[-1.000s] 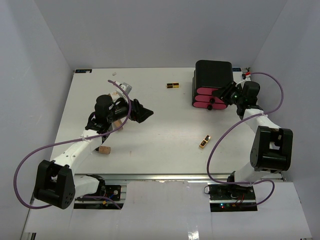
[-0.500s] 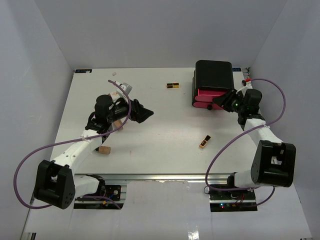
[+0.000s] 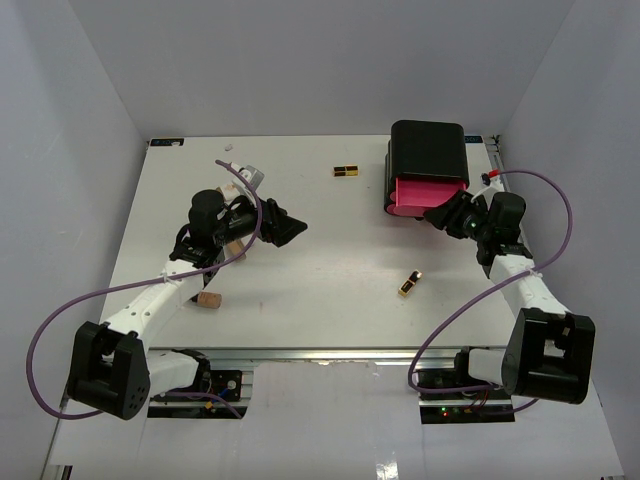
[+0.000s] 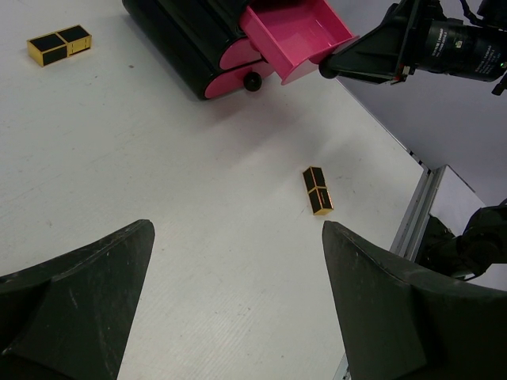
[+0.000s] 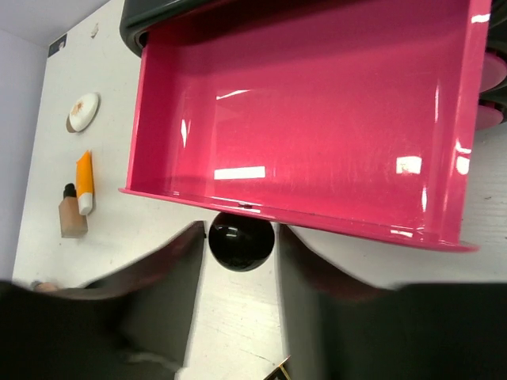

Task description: Organize the makeup

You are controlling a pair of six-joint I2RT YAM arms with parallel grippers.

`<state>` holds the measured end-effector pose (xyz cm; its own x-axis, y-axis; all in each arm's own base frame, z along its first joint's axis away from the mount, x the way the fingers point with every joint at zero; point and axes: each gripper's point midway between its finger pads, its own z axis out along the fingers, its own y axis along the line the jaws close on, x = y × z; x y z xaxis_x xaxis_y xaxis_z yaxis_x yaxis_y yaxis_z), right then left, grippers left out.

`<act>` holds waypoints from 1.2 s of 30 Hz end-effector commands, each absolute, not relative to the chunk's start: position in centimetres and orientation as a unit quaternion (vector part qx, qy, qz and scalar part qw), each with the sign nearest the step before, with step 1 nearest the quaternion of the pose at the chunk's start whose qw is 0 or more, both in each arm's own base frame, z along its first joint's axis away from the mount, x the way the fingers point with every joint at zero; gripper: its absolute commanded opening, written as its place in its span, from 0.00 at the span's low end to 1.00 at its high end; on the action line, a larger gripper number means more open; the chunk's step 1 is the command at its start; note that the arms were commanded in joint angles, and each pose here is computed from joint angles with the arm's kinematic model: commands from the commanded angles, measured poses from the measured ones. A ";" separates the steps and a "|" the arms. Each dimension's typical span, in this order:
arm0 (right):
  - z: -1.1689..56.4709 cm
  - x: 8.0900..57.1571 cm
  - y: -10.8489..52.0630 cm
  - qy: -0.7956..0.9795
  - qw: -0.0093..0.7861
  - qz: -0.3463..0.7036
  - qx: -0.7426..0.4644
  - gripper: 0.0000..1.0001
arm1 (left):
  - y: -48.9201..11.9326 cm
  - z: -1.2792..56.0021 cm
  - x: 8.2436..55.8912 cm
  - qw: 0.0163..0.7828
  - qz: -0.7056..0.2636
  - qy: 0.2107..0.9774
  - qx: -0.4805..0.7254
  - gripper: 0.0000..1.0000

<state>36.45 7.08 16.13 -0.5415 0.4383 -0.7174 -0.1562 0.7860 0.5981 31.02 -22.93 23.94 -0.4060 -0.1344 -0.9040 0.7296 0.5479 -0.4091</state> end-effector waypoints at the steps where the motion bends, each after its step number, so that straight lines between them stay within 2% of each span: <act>1: 17.4 36.1 7.3 0.808 0.491 0.319 0.063 0.63 | -23.2 26.7 30.5 0.528 -0.437 0.692 0.228 0.98; 5: 17.5 35.8 7.3 0.808 0.493 0.318 0.052 0.82 | -23.2 26.7 30.5 0.529 -0.436 0.692 0.228 0.98; 10: 17.5 34.7 7.3 0.812 0.491 0.315 0.019 0.95 | -23.2 26.9 30.4 0.530 -0.438 0.690 0.229 0.98; 16: 16.0 31.3 8.8 0.825 0.450 0.328 -0.089 0.97 | -23.3 27.1 30.3 0.530 -0.440 0.687 0.231 0.98; 22: 16.5 26.7 11.2 0.769 0.439 0.366 -0.284 0.98 | -23.3 27.1 30.3 0.530 -0.441 0.687 0.231 0.98; 26: 15.5 24.0 11.6 0.721 0.438 0.353 -0.405 0.98 | -23.3 27.0 30.3 0.529 -0.441 0.688 0.231 0.98; 29: 14.5 21.8 11.5 0.660 0.436 0.324 -0.519 0.95 | -23.3 27.0 30.2 0.528 -0.441 0.688 0.231 0.98; 32: 13.4 20.5 11.1 0.557 0.438 0.251 -0.659 0.91 | -23.3 26.9 30.3 0.528 -0.441 0.688 0.232 0.98; 36: 11.9 21.0 10.7 0.505 0.413 0.191 -0.733 0.89 | -23.3 26.8 30.4 0.527 -0.440 0.689 0.232 0.98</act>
